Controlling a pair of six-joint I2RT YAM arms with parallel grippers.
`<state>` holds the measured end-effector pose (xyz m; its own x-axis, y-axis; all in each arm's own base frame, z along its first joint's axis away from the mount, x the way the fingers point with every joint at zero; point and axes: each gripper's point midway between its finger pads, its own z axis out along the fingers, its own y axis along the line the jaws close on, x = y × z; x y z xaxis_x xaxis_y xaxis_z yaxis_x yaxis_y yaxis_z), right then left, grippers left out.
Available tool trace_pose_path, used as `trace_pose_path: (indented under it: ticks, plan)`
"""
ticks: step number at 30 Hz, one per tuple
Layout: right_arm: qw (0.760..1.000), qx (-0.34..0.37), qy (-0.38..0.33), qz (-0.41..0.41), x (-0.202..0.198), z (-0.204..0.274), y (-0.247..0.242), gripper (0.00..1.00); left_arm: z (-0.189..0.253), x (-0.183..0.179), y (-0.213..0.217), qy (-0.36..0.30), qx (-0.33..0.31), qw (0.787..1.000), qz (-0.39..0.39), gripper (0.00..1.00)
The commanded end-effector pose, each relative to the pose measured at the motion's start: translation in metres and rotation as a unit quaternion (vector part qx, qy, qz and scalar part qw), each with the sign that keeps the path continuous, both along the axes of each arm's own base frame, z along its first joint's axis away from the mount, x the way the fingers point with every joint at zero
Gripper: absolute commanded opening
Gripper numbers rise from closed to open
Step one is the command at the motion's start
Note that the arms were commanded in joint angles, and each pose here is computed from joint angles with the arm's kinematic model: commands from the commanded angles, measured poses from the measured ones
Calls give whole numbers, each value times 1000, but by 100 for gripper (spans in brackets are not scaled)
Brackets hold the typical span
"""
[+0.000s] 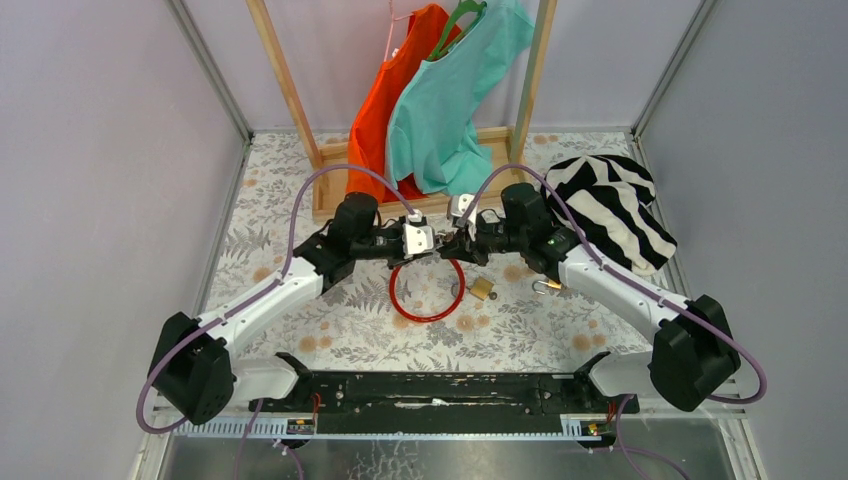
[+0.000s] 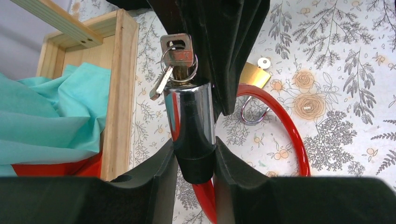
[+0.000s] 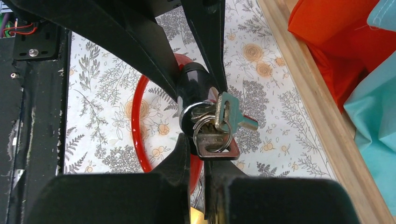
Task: Lock with the key
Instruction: Lock the lock.
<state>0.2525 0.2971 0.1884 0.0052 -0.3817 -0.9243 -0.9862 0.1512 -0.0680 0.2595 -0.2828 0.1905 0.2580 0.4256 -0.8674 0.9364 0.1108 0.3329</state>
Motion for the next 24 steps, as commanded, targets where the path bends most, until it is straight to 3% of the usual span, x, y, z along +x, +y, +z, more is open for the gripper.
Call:
trace_pose_path:
  ticks: [1,16,24]
  plan:
    - [985,79,-150,-2,20,67,13,0,3,-33,-5,-12,8,997,-74,0]
    - [980,66,-183,46,-10,52,4,2,4,-63,0,-20,18,992,-127,0]
    - [986,62,-129,89,-37,34,2,4,-17,-88,0,49,15,989,-142,0]
